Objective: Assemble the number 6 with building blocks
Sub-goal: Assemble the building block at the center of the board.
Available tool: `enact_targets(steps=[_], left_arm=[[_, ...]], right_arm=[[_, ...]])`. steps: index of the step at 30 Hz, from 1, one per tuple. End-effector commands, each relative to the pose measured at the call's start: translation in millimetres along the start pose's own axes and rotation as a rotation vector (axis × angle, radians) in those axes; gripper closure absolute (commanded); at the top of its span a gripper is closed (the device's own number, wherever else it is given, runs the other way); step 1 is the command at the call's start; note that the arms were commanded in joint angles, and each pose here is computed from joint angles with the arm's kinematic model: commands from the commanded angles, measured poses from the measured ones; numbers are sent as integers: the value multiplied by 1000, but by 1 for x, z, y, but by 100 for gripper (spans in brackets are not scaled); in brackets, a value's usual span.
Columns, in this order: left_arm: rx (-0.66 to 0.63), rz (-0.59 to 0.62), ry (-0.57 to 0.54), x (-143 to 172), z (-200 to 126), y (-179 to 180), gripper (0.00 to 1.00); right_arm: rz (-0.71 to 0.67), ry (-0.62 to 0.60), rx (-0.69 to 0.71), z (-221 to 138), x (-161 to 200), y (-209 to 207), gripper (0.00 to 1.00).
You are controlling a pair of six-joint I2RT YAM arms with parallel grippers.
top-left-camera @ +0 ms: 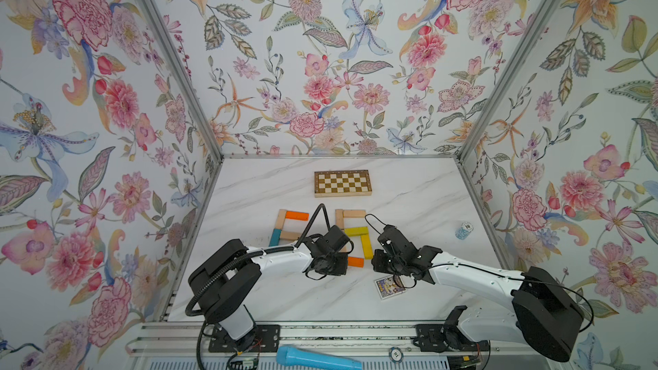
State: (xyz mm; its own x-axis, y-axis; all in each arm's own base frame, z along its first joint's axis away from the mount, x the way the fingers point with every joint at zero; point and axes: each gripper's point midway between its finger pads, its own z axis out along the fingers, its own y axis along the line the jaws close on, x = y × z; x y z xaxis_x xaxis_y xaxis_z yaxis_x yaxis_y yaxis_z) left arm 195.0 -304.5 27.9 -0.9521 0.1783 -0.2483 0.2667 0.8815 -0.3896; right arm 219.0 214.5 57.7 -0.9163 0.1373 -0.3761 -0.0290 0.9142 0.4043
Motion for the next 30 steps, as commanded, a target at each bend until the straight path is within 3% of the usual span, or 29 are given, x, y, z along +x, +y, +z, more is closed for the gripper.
enact_targets(steps=[1, 11, 30], left_arm=[[63, 58, 10, 5, -2, -24, 88], [38, 93, 38, -3, 19, -39, 90], [-45, 142, 36, -21, 28, -36, 90]], right_arm=[[28, -56, 17, -13, -14, -15, 82], [104, -148, 23, -45, -39, -41, 82], [69, -149, 35, -49, -39, -45, 82]])
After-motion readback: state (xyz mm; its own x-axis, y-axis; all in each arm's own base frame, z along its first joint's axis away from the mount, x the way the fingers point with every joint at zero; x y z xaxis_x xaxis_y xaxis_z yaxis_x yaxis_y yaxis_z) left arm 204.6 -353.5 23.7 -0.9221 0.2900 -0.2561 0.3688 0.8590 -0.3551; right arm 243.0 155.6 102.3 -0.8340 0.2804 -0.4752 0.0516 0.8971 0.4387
